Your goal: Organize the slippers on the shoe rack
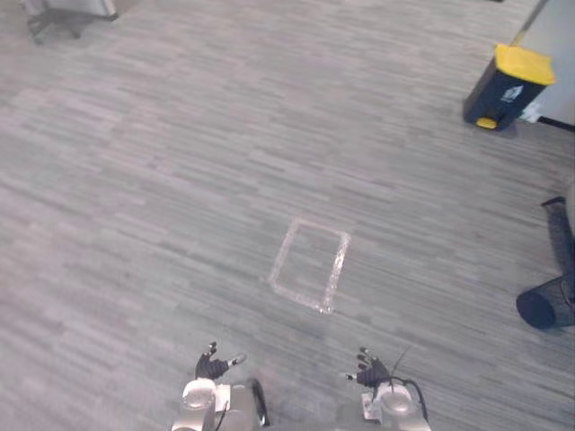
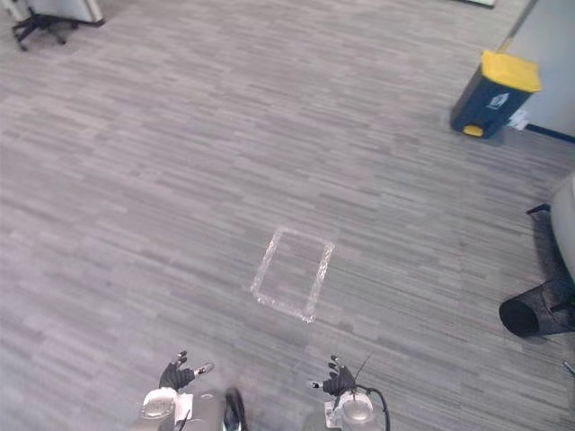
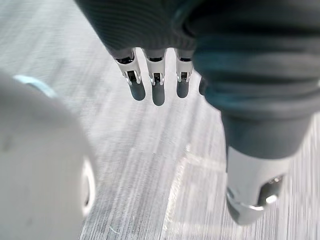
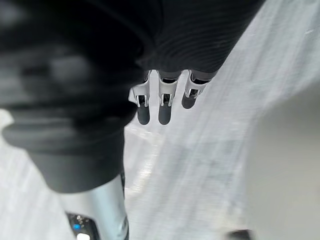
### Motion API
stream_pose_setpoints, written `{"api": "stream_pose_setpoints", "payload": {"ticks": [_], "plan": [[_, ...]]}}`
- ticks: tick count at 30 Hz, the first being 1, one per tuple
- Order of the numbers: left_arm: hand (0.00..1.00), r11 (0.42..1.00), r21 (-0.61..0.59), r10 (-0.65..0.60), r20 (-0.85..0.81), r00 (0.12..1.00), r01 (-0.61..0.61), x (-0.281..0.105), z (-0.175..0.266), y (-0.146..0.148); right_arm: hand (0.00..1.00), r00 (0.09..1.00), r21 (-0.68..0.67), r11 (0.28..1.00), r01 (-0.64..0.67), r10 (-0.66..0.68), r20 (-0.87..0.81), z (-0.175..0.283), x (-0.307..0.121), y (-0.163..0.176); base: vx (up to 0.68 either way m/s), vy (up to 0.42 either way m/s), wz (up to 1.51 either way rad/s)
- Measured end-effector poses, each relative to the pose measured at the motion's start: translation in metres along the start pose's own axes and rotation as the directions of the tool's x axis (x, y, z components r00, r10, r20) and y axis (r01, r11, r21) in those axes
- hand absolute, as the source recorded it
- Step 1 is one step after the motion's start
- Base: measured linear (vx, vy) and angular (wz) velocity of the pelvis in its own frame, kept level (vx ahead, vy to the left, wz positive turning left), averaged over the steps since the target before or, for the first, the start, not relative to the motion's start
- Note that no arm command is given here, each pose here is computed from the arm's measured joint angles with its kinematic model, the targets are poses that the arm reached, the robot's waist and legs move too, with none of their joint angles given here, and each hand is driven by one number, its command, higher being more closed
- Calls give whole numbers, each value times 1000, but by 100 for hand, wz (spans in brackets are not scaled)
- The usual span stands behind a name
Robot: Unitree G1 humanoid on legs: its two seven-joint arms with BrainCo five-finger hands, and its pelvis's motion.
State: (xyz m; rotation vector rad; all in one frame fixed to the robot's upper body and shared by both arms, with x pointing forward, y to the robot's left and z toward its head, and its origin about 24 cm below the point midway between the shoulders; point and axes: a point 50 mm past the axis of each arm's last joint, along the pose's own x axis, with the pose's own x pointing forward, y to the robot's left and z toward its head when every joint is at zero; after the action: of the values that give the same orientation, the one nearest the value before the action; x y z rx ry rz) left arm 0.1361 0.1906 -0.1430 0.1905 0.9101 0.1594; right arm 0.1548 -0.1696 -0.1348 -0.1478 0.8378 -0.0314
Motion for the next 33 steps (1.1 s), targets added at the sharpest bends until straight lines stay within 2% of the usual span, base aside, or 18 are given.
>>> {"api": "stream_pose_setpoints", "payload": {"ticks": [6,7,14,16,21,27,30,33], "plan": [[0,999,34,-13,11,1000,13,2,4,-2,0,999,2,1000,9,-9,31,7,1,-3,522,-63,-8],[0,999,19,-41,-3,999,42,0,3,-15,0,999,-17,1000,26,-25,43,14,5,-11,512,-80,-34],[0,995,24,-95,45,994,94,3,19,-31,0,998,-2,999,49,-49,26,12,5,-18,381,-114,-23],[0,994,7,-105,5,994,105,-3,4,-36,0,998,5,998,59,-59,1,3,2,-21,458,-35,-66],[0,996,4,-87,34,996,87,-2,10,-29,0,997,11,998,54,-54,-57,-8,1,-18,309,62,-62],[0,997,0,-81,21,997,81,-3,5,-28,0,993,4,996,85,-85,-79,-15,-1,-22,322,249,-144],[0,997,41,-59,8,998,59,0,3,-15,0,994,36,998,60,-56,-98,-23,-5,-6,354,261,-89],[0,995,69,-73,-3,997,73,1,3,-17,0,994,42,998,54,-50,-96,-22,-5,-4,270,266,-87]]}}
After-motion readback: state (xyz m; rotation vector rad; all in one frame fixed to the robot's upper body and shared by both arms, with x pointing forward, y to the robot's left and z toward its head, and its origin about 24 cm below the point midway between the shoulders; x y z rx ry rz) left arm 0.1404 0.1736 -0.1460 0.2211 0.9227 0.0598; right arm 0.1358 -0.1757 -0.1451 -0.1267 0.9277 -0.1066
